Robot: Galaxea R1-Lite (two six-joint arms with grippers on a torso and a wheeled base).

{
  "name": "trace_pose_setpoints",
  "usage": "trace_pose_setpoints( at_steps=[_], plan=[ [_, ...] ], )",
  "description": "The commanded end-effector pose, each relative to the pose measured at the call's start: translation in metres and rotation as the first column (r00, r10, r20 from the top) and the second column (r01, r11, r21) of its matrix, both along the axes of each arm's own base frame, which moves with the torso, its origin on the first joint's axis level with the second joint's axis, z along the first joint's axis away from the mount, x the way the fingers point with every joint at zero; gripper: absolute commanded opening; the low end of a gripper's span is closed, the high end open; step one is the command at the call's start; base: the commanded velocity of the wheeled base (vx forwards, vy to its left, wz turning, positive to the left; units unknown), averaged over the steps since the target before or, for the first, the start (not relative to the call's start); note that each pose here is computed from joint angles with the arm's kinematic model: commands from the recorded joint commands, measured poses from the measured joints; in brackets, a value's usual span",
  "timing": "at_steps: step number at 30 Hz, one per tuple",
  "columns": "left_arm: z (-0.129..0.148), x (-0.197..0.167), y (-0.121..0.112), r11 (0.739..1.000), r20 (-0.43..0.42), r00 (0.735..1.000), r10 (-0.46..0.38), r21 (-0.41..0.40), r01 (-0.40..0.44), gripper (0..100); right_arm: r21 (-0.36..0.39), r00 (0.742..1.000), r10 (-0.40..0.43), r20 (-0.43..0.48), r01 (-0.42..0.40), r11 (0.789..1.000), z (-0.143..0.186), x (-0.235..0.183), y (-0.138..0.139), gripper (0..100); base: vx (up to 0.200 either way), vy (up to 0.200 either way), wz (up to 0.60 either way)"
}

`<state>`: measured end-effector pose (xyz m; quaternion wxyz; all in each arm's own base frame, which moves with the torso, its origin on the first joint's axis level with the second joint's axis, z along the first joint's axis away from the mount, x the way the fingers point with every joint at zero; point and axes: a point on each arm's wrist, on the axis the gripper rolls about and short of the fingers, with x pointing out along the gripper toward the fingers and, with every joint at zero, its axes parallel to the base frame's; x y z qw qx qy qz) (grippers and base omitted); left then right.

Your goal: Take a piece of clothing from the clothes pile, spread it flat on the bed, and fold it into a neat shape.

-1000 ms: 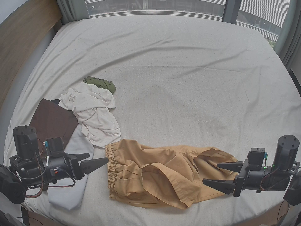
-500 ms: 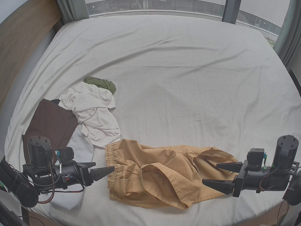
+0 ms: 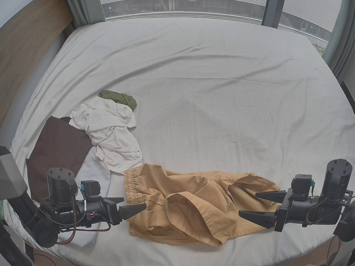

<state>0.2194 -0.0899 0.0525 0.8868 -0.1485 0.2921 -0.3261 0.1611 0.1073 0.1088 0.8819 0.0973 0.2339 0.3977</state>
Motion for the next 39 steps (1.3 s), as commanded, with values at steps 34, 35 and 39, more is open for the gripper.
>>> trace_pose_setpoints(
  at_steps=[34,35,39],
  plan=[
    [-0.032,0.008,-0.023,0.997,-0.006,0.999,-0.031,-0.069,0.031,100,-0.002,1.0,-0.003,-0.003,0.003,1.0,-0.001,0.001,-0.001,100,0.0,0.0,0.0],
    [-0.032,0.009,-0.023,0.997,-0.002,1.0,-0.03,-0.07,0.03,100,-0.003,1.0,-0.003,-0.004,0.003,1.0,-0.001,0.001,0.0,100,0.0,0.0,0.0],
    [-0.031,0.014,-0.024,0.997,0.006,1.0,-0.006,-0.079,0.006,100,-0.002,1.0,-0.002,-0.006,0.002,1.0,-0.001,0.001,0.0,100,0.0,0.0,0.0]
  ],
)
